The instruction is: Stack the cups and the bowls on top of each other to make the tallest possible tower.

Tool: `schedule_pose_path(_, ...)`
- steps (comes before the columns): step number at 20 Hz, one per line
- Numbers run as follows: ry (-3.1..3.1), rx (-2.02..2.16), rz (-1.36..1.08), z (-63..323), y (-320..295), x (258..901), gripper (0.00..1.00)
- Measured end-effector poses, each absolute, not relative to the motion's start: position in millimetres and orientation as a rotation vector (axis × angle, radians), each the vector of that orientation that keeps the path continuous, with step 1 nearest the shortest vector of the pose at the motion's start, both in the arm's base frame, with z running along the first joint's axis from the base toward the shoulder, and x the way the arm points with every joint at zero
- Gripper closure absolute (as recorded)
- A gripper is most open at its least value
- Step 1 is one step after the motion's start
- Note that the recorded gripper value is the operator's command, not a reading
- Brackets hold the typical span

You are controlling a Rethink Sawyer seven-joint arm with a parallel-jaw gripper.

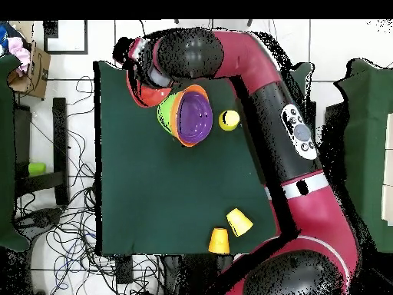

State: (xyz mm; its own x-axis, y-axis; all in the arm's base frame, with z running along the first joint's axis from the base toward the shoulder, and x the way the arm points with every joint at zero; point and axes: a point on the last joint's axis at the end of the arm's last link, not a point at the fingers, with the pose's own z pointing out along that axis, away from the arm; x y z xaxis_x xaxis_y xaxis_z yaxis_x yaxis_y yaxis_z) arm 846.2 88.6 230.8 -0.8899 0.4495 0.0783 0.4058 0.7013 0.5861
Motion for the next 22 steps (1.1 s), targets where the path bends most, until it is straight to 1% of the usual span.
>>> schedule_pose_path(6, 2.827, 0.745, 0.969, 269, 71, 863, 1.0)
schedule_pose_path(13, 2.779, 0.763, 1.01, 324, 55, 877, 1.0)
schedule_pose_path(22, 2.843, 0.683, 0.966, 366, 30, 876, 1.0)
